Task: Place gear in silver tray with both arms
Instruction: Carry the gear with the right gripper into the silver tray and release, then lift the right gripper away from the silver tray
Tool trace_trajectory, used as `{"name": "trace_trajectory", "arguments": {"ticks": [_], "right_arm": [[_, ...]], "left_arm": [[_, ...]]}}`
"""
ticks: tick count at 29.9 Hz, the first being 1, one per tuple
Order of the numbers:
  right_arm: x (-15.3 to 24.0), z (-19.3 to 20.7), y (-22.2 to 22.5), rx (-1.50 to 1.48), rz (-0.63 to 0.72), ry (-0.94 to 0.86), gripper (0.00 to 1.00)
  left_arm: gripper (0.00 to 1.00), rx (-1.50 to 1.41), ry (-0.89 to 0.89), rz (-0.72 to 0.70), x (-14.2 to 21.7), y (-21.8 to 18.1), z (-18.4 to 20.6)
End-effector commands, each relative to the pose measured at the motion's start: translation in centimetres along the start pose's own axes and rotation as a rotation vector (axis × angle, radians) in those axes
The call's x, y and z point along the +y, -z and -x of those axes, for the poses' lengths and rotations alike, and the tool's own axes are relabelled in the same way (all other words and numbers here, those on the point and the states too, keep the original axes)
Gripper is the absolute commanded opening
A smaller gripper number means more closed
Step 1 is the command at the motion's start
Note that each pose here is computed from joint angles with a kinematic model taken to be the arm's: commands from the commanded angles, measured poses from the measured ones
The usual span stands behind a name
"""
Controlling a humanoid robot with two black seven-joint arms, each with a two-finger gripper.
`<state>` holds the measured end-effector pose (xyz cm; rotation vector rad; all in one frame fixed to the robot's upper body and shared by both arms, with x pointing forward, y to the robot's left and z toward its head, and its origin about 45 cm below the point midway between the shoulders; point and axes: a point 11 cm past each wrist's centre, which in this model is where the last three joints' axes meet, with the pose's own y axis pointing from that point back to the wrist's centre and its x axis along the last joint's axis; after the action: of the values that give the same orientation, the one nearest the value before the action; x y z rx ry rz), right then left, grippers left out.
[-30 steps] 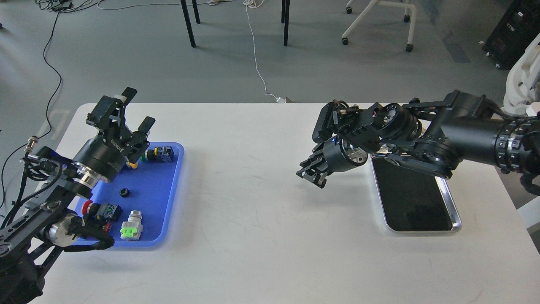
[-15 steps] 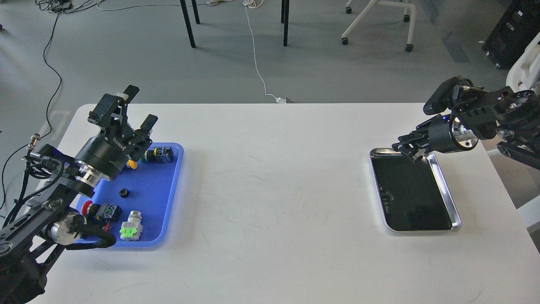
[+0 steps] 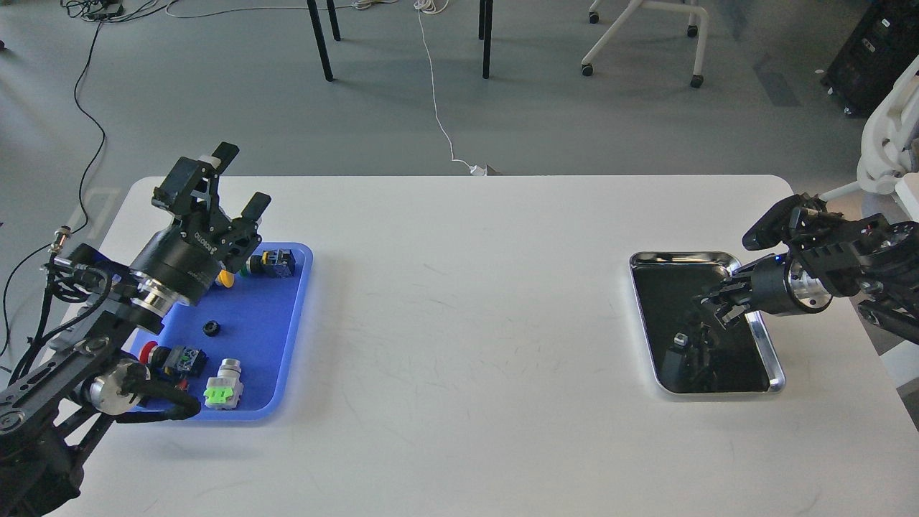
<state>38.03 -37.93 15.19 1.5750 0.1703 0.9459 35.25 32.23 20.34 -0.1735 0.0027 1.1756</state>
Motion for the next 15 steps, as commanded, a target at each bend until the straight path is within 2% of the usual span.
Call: {"name": "trace_trajectory", "arguments": {"ticks": [1, 3, 6, 10, 13, 15], "right_arm": [[-0.7, -0.1, 0.0, 0.006, 0.008, -0.019, 0.20], [-1.0, -0.1, 0.1, 0.007, 0.006, -0.022, 0.22], [-1.0, -0.2, 0.1, 0.007, 0.006, -0.024, 0.33], [-0.9, -0.4, 0.1, 0.007, 0.004, -0.031, 0.65], [-0.6, -0.8, 0.0, 0.006, 0.006, -0.041, 0.84], [-0.2, -1.9, 0.2, 0.000, -0.003, -0.078, 0.88]], "left_arm": [[0.98, -0.001, 0.000, 0.000, 0.0, 0.0, 0.0], [0.98, -0.003, -0.001, 0.000, 0.0, -0.1, -0.1], [0.98, -0.006, -0.001, -0.001, 0.1, -0.1, -0.2], [0.98, -0.006, 0.000, 0.000, 0.0, -0.2, -0.2], [0.98, -0.006, 0.000, 0.000, 0.0, -0.2, -0.2], [0.98, -0.008, -0.001, 0.000, 0.0, -0.2, -0.2]]}}
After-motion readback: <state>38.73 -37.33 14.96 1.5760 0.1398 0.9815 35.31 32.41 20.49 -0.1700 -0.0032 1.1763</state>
